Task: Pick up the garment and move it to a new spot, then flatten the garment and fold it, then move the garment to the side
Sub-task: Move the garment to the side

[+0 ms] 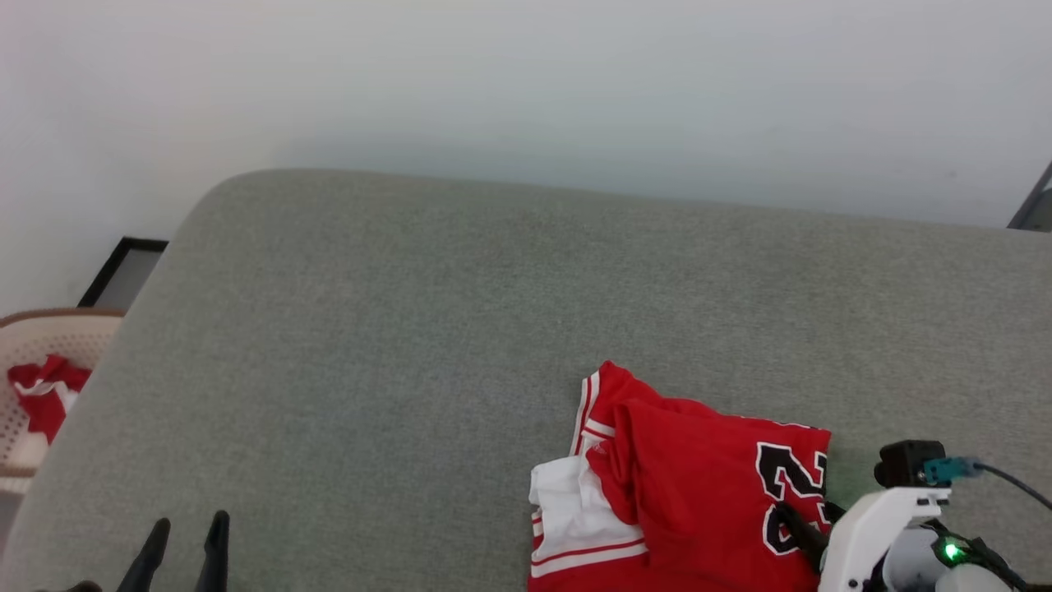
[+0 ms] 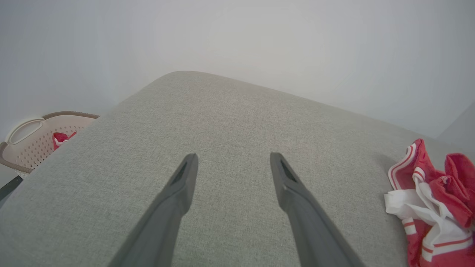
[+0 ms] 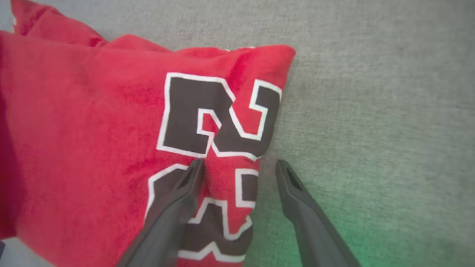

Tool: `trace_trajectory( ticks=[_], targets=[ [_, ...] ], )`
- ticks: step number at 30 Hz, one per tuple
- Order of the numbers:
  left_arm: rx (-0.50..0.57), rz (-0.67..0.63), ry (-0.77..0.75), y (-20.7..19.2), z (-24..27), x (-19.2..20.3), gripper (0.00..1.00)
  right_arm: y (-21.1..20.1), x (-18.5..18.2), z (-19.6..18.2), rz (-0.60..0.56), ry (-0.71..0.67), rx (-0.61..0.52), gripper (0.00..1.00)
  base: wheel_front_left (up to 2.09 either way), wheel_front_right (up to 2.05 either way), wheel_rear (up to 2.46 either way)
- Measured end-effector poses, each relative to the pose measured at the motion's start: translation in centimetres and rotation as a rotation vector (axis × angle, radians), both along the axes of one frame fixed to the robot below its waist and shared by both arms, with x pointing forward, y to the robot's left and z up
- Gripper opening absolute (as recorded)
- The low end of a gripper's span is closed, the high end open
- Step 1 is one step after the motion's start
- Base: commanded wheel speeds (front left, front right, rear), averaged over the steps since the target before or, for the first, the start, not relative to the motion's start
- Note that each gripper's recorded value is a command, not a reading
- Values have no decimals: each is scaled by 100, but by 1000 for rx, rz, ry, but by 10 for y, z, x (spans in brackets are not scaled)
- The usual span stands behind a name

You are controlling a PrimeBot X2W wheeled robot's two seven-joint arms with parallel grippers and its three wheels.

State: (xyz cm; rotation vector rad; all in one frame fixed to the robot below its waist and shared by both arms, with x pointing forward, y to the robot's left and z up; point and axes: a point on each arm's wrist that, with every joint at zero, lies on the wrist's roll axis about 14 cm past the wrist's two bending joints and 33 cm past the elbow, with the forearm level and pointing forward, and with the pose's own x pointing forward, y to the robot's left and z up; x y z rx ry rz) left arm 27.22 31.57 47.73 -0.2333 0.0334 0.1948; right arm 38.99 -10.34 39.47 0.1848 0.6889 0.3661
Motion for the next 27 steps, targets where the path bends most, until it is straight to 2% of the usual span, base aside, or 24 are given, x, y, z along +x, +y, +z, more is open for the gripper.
trace_trajectory(
  ticks=[3,4,5,9,17,27],
  targets=[
    [-5,9,9,2,-2,0,100,7,1,-10,21,77,-14,100,0,0,0],
    [-8,11,13,1,-4,-1,100,9,2,-12,29,98,-19,69,0,0,0],
    [-12,13,13,1,-4,-1,100,12,3,-13,37,111,-20,0,0,0,0],
    [-16,17,17,0,-6,0,100,25,4,-14,68,147,-14,0,0,0,0],
    [-21,17,9,0,-4,6,100,14,15,0,86,112,-63,0,0,0,0],
    [-12,-58,-11,-17,3,34,100,-61,49,46,1,-6,-235,0,0,0,0]
  ],
)
